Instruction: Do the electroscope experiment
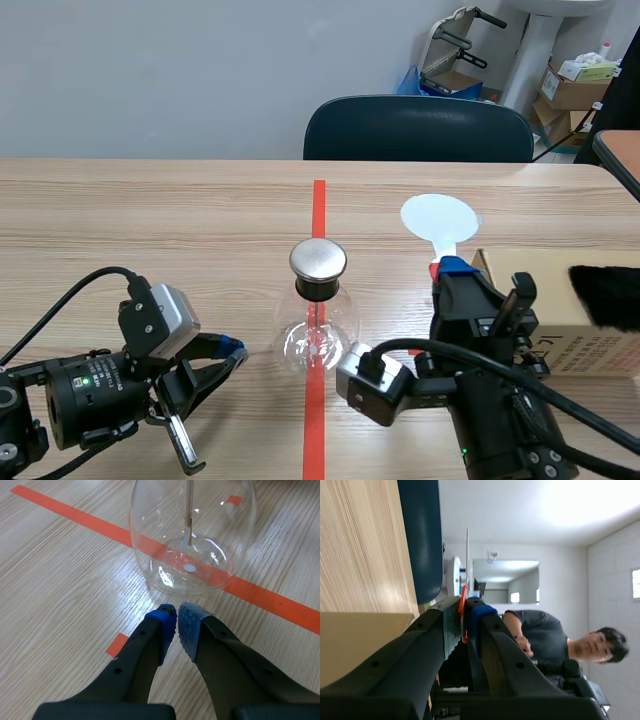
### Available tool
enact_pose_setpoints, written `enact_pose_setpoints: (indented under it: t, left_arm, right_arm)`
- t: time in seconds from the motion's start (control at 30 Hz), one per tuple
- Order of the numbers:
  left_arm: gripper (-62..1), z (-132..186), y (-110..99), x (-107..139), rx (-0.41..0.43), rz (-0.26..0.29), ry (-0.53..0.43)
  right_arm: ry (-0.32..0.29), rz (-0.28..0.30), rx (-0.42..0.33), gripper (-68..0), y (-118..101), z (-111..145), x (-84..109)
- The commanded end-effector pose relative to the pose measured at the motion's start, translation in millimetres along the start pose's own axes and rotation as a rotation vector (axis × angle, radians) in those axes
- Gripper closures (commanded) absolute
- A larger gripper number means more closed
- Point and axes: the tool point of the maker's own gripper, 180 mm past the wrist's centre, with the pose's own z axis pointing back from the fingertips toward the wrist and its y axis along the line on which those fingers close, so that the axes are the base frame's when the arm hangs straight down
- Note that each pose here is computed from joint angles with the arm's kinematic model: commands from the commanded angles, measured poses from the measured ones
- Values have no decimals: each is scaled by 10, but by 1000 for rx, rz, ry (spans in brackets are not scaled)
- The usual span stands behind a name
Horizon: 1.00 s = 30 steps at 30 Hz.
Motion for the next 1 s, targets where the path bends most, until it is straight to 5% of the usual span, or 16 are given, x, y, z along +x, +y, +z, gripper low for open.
enact_pose_setpoints:
  t: [0.0,0.6,0.97]
  left_arm:
    - [-66,-18,-15,93,-1,5,-33]
    - [-66,-19,-16,96,-1,5,-35]
    - [-66,-19,-16,96,-1,5,-35]
  right_arm:
    - [-27,2,-40,-6,-104,-49,20]
    - [-413,12,-38,-6,-94,103,686]
    - [-465,13,-39,-6,-95,142,771]
